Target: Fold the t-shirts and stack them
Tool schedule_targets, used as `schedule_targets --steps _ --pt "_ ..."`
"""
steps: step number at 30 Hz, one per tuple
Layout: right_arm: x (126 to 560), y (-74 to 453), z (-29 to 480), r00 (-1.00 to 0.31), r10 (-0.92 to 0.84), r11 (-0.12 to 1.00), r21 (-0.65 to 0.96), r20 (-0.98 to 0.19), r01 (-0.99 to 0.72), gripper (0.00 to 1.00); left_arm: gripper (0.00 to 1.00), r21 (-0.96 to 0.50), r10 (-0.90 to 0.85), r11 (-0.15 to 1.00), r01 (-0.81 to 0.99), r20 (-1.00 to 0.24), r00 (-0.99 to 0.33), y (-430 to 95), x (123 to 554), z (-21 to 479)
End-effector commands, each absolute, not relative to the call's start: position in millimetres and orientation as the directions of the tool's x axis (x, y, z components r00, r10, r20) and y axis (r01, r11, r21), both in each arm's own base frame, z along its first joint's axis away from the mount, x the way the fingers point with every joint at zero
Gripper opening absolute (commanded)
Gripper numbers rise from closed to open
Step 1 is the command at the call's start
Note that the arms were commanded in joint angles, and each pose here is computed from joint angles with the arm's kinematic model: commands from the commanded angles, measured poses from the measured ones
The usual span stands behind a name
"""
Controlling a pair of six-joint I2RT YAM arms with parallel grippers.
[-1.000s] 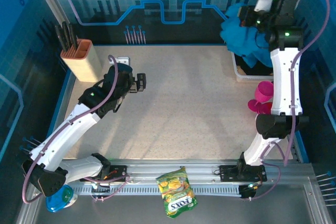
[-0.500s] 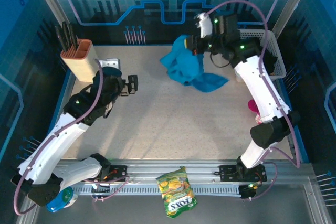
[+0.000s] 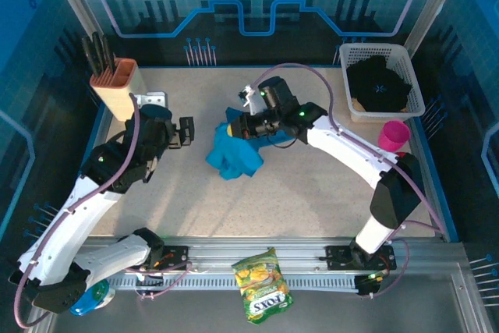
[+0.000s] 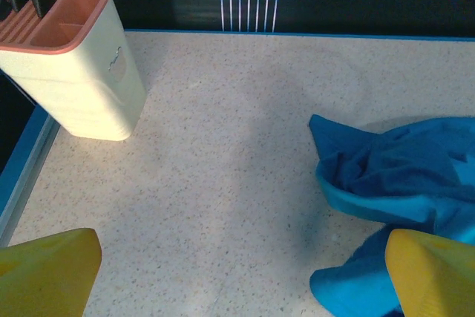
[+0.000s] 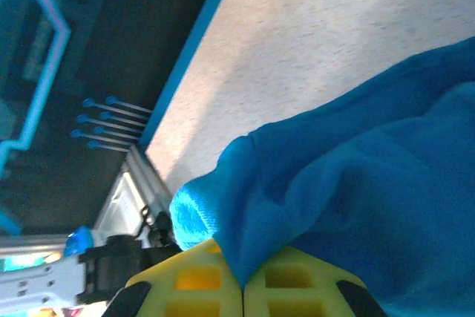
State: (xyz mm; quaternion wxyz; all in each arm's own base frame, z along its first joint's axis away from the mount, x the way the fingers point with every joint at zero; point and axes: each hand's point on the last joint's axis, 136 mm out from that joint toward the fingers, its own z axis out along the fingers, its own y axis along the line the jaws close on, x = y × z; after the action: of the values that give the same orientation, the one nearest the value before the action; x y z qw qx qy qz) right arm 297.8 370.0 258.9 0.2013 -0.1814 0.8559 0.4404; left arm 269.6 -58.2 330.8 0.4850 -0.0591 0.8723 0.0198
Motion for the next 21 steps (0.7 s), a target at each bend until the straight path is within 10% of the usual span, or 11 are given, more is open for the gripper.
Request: schedule_targets --steps 1,7,21 --pt "277.3 367.0 324.2 -0.818 -0.066 0.431 0.723 -0.572 -0.54 0.0 0.99 -0.022 -0.093 0.99 -0.143 -0.853 -0.514 -50.5 260.3 342.6" --pt "280.4 317.3 336.6 -0.818 0.034 0.499 0.72 -0.574 -0.483 0.0 0.99 -0.018 -0.092 0.989 -0.146 -0.851 -0.517 -50.0 260.2 344.0" --pt "343.2 133.1 148.9 -0.889 0.38 0.698 0.71 -0.256 0.094 0.0 0.99 0.009 -0.045 0.997 -0.075 -0.73 -0.682 -94.4 296.5 271.7"
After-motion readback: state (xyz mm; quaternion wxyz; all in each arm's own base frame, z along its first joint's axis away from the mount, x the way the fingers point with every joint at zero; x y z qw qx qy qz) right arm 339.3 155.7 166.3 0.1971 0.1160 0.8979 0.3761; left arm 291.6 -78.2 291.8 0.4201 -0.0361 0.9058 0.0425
